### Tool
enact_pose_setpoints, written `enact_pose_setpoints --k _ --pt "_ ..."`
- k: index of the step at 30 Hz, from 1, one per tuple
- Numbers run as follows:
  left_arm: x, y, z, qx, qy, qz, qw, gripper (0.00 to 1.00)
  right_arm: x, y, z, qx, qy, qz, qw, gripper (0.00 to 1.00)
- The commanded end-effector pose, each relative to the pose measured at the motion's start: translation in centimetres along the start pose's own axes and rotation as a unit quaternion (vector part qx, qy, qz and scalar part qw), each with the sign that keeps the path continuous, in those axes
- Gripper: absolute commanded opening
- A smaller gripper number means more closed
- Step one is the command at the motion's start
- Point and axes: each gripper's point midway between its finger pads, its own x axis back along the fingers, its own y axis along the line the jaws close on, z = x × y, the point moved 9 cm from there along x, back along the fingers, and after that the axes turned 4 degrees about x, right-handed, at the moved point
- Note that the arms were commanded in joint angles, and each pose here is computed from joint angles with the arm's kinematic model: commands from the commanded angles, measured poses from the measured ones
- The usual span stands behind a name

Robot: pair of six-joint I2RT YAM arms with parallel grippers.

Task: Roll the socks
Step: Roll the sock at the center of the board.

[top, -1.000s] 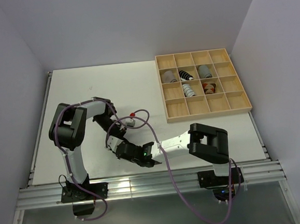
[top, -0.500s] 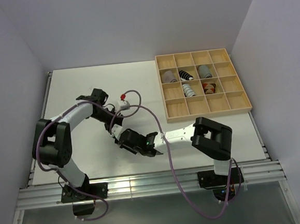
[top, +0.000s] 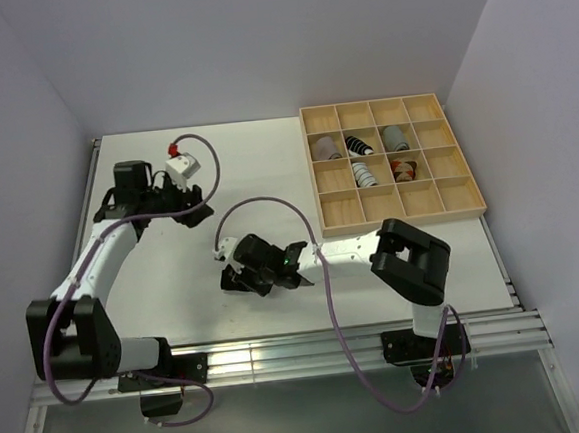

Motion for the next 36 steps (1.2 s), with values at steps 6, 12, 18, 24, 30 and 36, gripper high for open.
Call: enact_pose_setpoints --k 6,12,18,24,30,36 --pt "3.9 -0.8 -1.6 -0.128 -0.078 -0.068 0.986 0.69 0.1 -1.7 0.3 -0.084 0.086 -0.147 0.982 0.01" --pt "4.4 -2.2 1.4 -0.226 -0.022 -0.046 0.973 0.75 -0.4 -3.9 -0.3 -0.138 0.13 -0.199 0.962 0.01" --pt "3.4 -4.9 5.0 -0.304 0.042 0.005 0.952 0.81 -1.6 -5.6 -0.7 -0.184 0.151 -0.231 0.943 0.01" --pt "0.9 -7.8 8.3 -0.34 0.068 0.046 0.937 0.84 -2.0 -6.1 -0.7 -0.21 0.157 -0.27 0.926 0.01" --pt "-0.7 -8.5 9.4 -0.346 0.064 0.062 0.934 0.89 -2.1 -6.3 -0.3 -0.217 0.163 -0.28 0.921 0.01" --pt "-2.1 -8.8 10.1 -0.357 0.061 0.071 0.929 0.93 -2.2 -6.6 -0.2 -0.224 0.162 -0.286 0.917 0.01"
